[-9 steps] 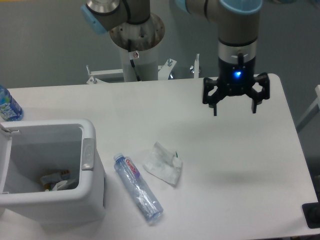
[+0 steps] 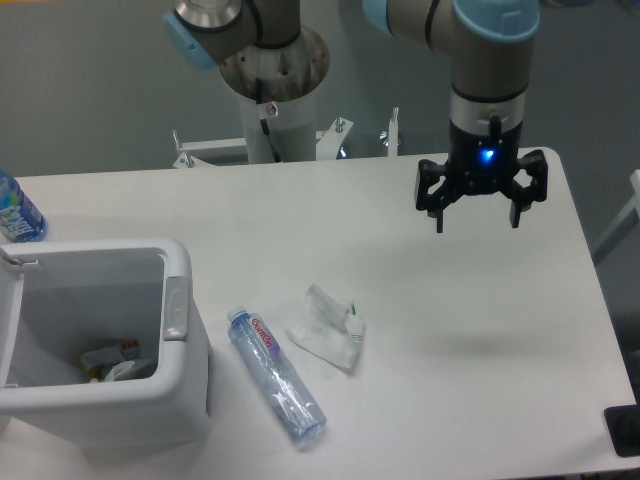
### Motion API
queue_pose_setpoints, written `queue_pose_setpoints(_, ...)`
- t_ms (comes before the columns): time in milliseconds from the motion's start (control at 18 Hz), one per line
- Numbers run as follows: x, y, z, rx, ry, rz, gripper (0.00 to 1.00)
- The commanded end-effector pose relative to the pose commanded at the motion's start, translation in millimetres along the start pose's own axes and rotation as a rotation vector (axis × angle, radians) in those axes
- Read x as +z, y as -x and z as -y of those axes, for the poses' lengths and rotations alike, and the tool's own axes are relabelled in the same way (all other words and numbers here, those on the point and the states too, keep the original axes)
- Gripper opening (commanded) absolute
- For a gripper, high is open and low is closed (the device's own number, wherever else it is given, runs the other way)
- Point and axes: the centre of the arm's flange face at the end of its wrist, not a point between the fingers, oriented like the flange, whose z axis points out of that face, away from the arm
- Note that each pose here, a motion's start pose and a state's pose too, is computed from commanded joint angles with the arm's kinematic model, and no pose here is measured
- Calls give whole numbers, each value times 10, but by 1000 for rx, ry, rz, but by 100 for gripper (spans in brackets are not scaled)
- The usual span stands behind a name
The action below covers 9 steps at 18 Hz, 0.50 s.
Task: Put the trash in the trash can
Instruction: 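Move the open gripper over the crumpled white tissue and lower it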
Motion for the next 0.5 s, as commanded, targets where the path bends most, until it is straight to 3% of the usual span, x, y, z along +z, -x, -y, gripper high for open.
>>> queue_pose_setpoints(167,233,-261,23,31,32,-31,100)
queue_pose_setpoints(389,498,-676,125,4,66,-86,100)
queue_pose_setpoints(500,816,-849,146,-9,114,-121,100)
